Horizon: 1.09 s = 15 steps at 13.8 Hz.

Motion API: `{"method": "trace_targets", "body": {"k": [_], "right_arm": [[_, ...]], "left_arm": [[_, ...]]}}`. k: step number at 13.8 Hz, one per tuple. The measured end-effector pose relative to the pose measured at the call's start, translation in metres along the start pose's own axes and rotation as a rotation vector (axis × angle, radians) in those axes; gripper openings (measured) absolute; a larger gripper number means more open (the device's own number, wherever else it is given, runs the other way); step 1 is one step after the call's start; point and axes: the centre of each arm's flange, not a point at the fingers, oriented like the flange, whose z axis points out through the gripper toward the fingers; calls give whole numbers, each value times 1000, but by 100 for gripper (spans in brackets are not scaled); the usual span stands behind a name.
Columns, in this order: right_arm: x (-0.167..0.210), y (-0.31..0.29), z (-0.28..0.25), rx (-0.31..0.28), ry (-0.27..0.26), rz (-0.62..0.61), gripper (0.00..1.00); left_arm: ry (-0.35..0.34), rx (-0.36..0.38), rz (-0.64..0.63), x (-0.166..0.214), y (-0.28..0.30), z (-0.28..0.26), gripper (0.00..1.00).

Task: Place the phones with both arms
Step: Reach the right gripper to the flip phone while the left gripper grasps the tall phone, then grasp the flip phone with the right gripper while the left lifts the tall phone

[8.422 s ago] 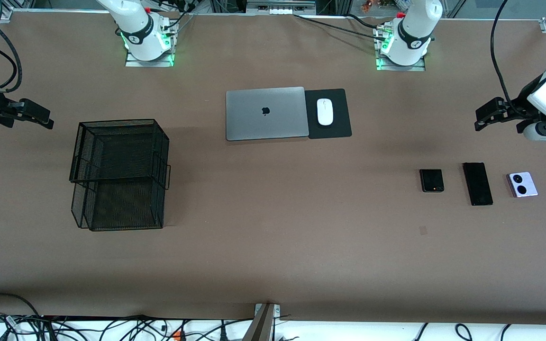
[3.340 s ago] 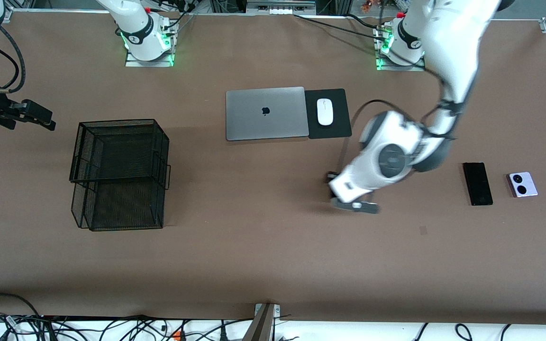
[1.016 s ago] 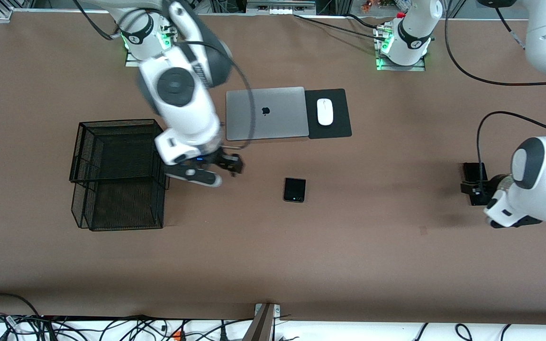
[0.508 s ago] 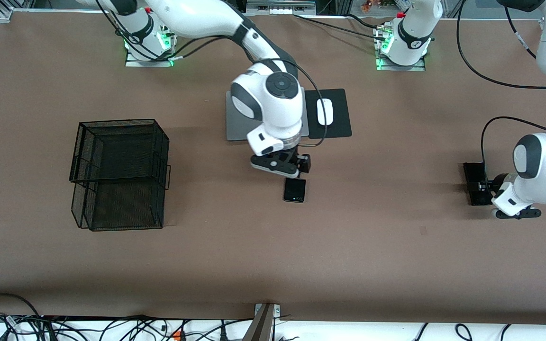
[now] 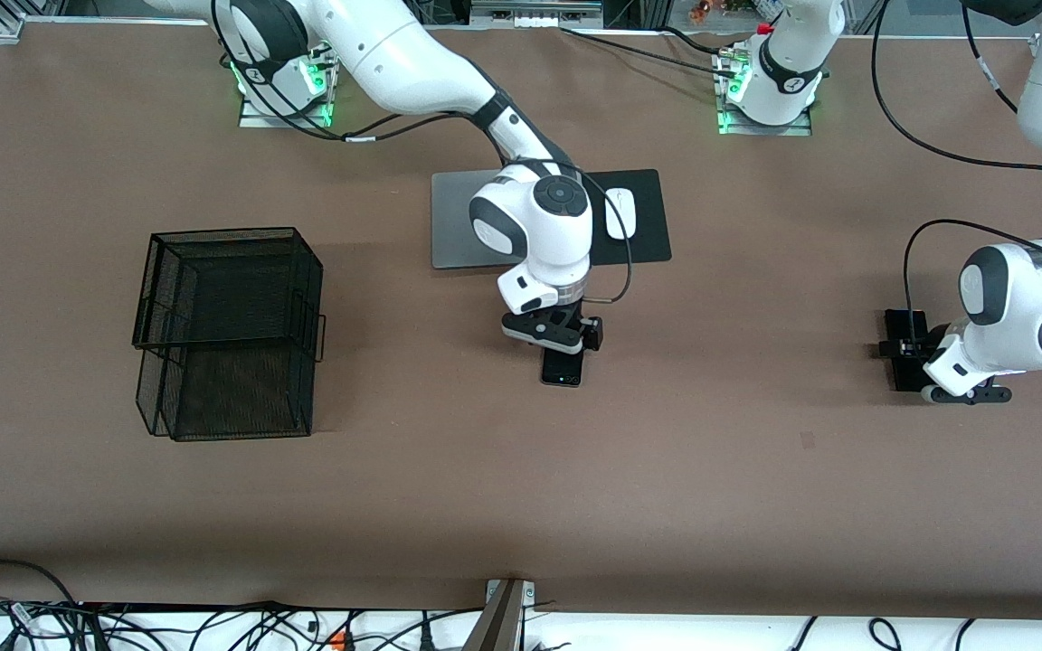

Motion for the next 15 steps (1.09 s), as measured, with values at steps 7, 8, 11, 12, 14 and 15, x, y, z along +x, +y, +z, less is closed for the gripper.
{"method": "trace_targets", "body": {"k": [7,8,11,12,14,15], "right_arm": [[-9,1,27,46,70,-33,100],[-11,2,31,46,79,-40,100],[-21,4,41,36,97,-73,100],[-23,4,42,33,105,-86,100],[-26,2,42,32,115,-103,100],[-29,2,41,32,117,-109,100]], "left_arm": [[-2,-1,33,-2,-1,0,84],[1,0,50,-1,-1,-2,78],[-2,-1,69,-2,-2,-1,78],[-2,-1,70,-2,-2,-1,78],[-13,-2,74,-2,-1,-6,78],[-28,-1,76,-2,1,-16,78]]}}
